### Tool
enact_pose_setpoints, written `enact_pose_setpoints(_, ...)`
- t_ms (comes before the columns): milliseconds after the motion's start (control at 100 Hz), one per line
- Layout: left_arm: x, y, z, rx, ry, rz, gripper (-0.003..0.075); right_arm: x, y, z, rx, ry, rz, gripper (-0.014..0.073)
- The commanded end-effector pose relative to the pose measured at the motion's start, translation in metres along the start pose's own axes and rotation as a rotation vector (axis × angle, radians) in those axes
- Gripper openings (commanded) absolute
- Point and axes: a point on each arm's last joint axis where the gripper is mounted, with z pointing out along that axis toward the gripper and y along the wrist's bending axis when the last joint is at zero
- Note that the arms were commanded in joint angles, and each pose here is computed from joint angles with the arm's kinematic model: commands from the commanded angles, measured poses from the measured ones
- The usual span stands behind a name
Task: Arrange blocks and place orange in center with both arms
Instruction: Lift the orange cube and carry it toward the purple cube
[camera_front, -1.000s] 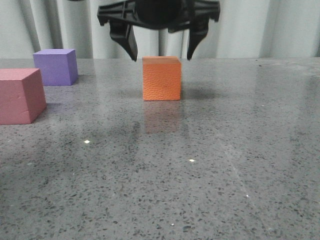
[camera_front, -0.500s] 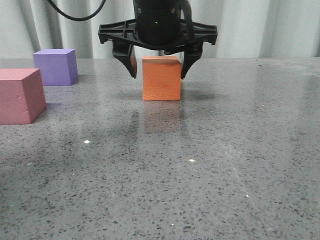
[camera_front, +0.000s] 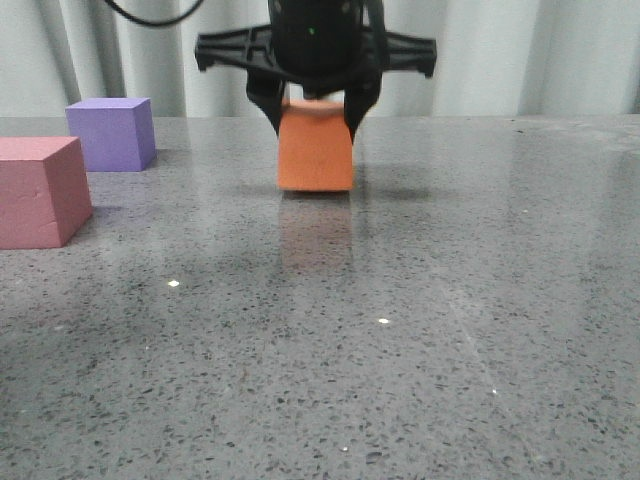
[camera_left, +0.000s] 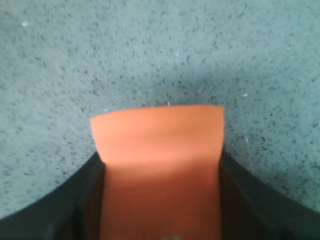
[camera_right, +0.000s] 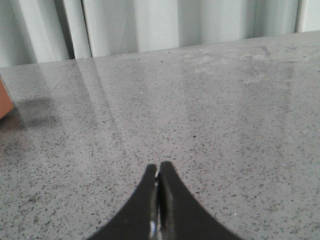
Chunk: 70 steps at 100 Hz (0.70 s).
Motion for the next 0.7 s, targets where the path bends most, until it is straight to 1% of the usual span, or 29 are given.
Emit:
enact_pose_setpoints(0, -0.032, 0.014, -0.055, 0.028, -0.164, -0.007, -0.0019, -0.013, 0.002, -0.003, -0.012, -0.123, -0.010, -0.0067)
enact_pose_setpoints(90, -0.041, 0.027, -0.073, -0.025, -0.214, 0.027, -0.0019, -0.013, 0.002, -0.003, -0.012, -0.123, -0.010, -0.0067)
enact_pose_setpoints(210, -0.050, 0.042, -0.097, -0.048, -0.277, 0.040, -0.0018, -0.013, 0.002, -0.003, -0.012, -0.123, -0.010, -0.0067)
enact_pose_setpoints(320, -0.057, 0.055, -0.116, -0.052, -0.342, 0.040, -0.0018, -0.013, 0.002, -0.003, -0.012, -0.123, -0.010, -0.0067)
enact_pose_setpoints(390, -0.059, 0.065, -0.124, -0.044, -0.361, 0.029, -0.0018, -0.013, 0.002, -0.003, -0.012, -0.123, -0.010, -0.0067)
enact_pose_setpoints(530, -0.054, 0.090, -0.129, -0.054, -0.369, 0.025, -0.0018, -0.013, 0.002, -0.003, -0.012, -0.123, -0.010, -0.0067)
enact_pose_setpoints(690, -0.037, 0.126, -0.127, -0.065, -0.352, 0.013, -0.0018, -0.013, 0.002, -0.003, -0.012, -0.123, -0.010, -0.0067)
